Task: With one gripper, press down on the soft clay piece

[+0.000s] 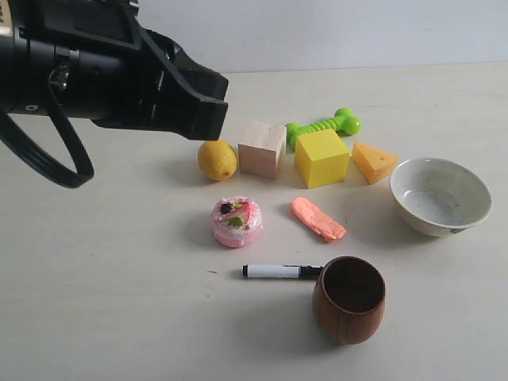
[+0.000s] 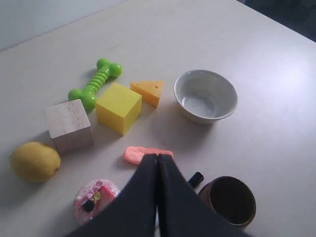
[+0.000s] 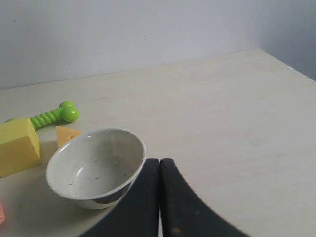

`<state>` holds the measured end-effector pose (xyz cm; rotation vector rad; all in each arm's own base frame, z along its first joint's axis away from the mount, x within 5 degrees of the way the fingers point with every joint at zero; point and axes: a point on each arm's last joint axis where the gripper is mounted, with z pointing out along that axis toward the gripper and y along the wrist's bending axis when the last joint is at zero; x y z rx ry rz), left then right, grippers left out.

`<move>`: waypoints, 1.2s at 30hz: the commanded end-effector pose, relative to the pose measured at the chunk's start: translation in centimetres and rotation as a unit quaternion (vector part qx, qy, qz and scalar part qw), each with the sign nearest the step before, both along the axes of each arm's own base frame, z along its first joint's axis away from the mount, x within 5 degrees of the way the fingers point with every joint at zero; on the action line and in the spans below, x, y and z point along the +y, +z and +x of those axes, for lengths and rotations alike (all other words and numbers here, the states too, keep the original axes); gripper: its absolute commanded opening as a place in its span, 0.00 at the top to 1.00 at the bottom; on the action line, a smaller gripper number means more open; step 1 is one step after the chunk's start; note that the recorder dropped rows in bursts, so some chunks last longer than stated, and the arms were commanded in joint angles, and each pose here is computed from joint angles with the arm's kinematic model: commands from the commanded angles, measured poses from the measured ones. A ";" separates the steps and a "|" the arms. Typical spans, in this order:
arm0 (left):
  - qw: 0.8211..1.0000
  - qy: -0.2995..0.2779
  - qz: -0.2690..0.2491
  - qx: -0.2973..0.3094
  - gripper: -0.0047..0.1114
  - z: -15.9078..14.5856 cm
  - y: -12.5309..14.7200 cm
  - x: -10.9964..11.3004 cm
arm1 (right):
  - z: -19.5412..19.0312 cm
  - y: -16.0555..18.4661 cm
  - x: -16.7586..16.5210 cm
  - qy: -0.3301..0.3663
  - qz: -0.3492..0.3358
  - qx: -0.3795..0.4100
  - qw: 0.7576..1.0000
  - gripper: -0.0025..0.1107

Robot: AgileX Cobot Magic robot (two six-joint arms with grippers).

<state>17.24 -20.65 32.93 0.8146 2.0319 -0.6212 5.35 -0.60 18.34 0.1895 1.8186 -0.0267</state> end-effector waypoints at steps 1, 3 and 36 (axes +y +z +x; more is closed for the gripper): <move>1.000 -0.002 -0.003 -0.007 0.96 -0.1 0.2 0.1 | 0.0 0.0 0.0 0.001 -0.005 -0.005 1.000 0.98; 1.000 -0.008 0.005 -0.021 0.96 0.0 0.2 0.1 | 0.0 0.0 0.0 0.001 -0.005 -0.005 1.000 0.98; 0.905 0.401 -0.105 -0.093 0.96 -6.4 -3.9 19.5 | 0.0 0.0 0.0 0.001 -0.005 -0.005 1.000 0.98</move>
